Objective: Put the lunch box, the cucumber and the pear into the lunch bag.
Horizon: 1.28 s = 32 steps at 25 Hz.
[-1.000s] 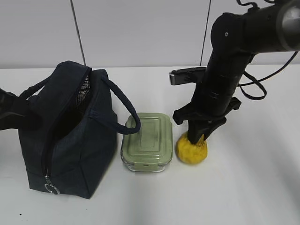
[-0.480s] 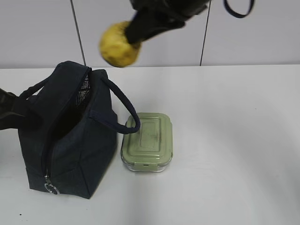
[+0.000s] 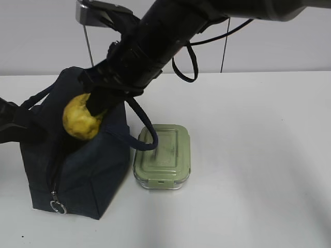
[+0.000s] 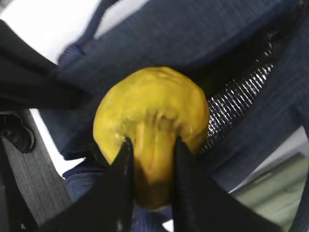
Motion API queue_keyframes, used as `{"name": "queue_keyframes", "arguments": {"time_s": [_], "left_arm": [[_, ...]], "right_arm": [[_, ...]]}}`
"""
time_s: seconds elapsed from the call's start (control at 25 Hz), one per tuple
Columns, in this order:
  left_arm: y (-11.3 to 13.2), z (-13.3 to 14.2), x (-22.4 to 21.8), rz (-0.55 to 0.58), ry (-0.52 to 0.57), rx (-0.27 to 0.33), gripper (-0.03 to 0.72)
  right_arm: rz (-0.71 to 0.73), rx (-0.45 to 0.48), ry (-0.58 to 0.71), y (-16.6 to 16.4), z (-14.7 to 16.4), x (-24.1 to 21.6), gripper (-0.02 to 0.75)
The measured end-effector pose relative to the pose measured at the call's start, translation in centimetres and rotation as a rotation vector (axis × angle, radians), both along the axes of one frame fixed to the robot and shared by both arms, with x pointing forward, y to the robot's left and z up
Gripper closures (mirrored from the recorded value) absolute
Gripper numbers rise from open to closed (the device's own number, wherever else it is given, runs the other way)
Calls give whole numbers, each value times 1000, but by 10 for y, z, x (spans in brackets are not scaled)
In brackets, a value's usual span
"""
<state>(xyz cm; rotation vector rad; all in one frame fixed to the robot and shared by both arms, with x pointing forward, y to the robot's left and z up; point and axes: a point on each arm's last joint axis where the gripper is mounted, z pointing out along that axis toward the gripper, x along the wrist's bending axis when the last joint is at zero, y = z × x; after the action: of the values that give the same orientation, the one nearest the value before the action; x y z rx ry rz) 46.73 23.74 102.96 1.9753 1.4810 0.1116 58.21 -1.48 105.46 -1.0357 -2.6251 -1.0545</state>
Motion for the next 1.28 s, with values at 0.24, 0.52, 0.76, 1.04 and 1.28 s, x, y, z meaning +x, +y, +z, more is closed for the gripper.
{"name": "queue_keyframes", "arguments": {"time_s": [0.24,0.52,0.76,1.04,1.28], "left_arm": [[0,0,0,1,-2,0,707],[0,0,0,0,-2,3,707],[1,0,0,-2,-3,9,707],[1,0,0,-3,-3,9,707],[1,0,0,-1,-5,10,707]], "right_arm": [[25,66,62,9,-9,1,449],[-68,95,19,-30,31,14,150],[-269,17,69,-116,25,33,176],[-449,112,349,-169,-73,13,178],[-468,210,397,-173,-115,12,152]]}}
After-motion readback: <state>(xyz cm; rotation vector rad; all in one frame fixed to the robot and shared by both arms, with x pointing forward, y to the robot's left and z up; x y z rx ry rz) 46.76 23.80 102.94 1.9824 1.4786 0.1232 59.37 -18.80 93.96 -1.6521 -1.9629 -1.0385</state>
